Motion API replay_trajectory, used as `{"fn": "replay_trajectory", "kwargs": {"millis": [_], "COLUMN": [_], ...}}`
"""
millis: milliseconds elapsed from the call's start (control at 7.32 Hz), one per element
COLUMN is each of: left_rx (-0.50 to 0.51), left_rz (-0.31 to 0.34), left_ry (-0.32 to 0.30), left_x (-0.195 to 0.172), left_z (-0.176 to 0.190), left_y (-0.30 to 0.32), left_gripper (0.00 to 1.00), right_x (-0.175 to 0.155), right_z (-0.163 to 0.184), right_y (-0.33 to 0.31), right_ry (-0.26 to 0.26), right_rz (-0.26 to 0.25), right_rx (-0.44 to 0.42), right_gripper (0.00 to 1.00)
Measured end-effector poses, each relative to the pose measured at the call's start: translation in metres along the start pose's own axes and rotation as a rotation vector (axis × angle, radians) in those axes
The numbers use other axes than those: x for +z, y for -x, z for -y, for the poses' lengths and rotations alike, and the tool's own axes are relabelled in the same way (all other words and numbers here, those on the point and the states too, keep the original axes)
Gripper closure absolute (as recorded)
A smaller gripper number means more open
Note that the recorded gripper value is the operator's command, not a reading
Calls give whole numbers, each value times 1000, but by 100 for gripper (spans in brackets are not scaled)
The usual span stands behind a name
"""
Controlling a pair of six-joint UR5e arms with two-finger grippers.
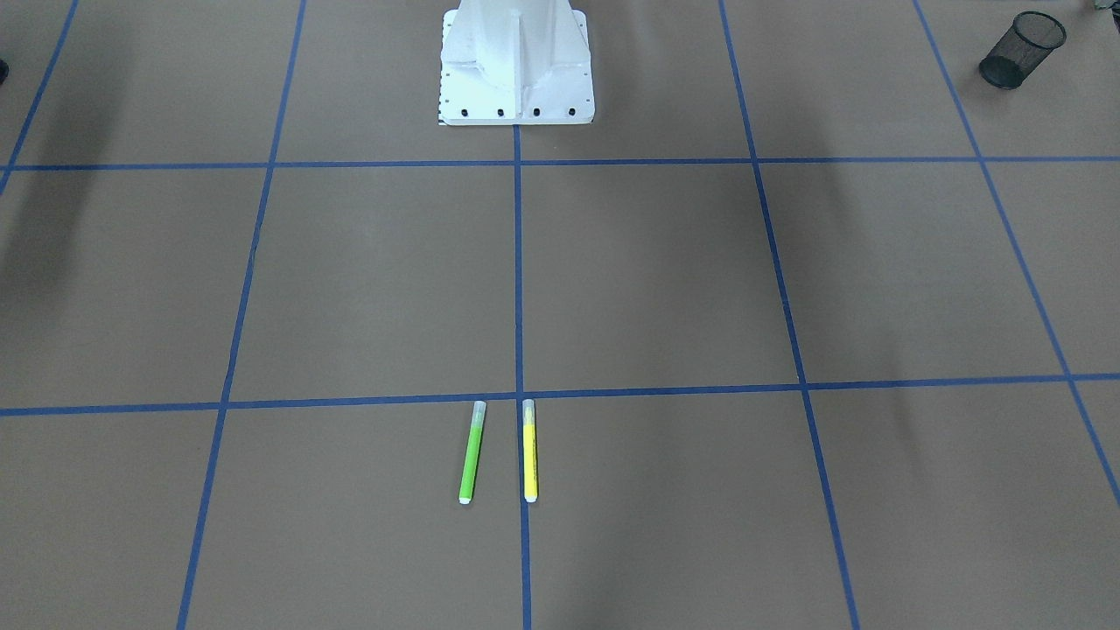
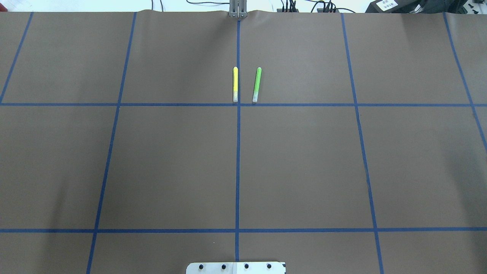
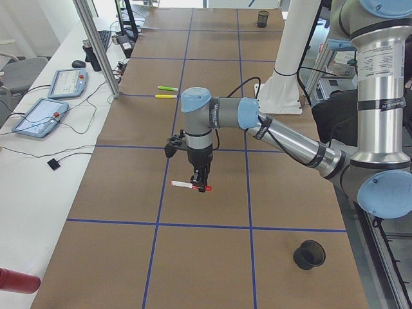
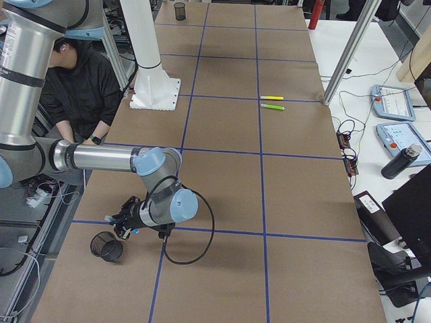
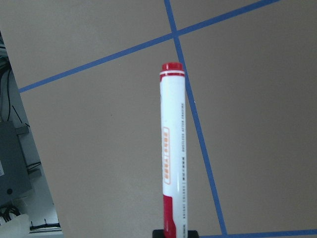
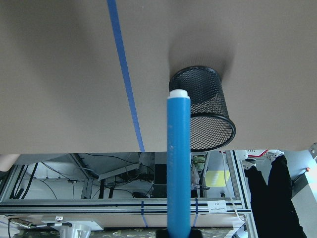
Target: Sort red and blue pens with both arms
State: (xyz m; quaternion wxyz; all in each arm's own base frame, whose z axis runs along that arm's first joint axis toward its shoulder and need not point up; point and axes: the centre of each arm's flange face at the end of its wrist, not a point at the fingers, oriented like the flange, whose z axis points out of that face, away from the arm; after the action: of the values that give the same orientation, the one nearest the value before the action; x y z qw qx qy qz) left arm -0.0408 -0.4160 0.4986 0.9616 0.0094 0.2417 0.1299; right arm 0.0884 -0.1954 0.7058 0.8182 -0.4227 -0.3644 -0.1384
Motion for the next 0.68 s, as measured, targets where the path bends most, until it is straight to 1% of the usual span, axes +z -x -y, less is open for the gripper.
{"fn": "replay_trajectory", "kwargs": {"millis": [273, 683], "left_rx": [2, 3], "left_rz": [-28, -43], "left_ry": [-6, -14], "left_x": [-1, -3], "left_z": [1, 4], "left_y": [-4, -7], "left_gripper": [100, 100], "right_x": [34, 58], "right_z": [-8, -4], "right_y": [-18, -37], "right_ry": [53, 104], "right_rz": [51, 95], "right_rx": [13, 42], "right_gripper": [100, 100]}}
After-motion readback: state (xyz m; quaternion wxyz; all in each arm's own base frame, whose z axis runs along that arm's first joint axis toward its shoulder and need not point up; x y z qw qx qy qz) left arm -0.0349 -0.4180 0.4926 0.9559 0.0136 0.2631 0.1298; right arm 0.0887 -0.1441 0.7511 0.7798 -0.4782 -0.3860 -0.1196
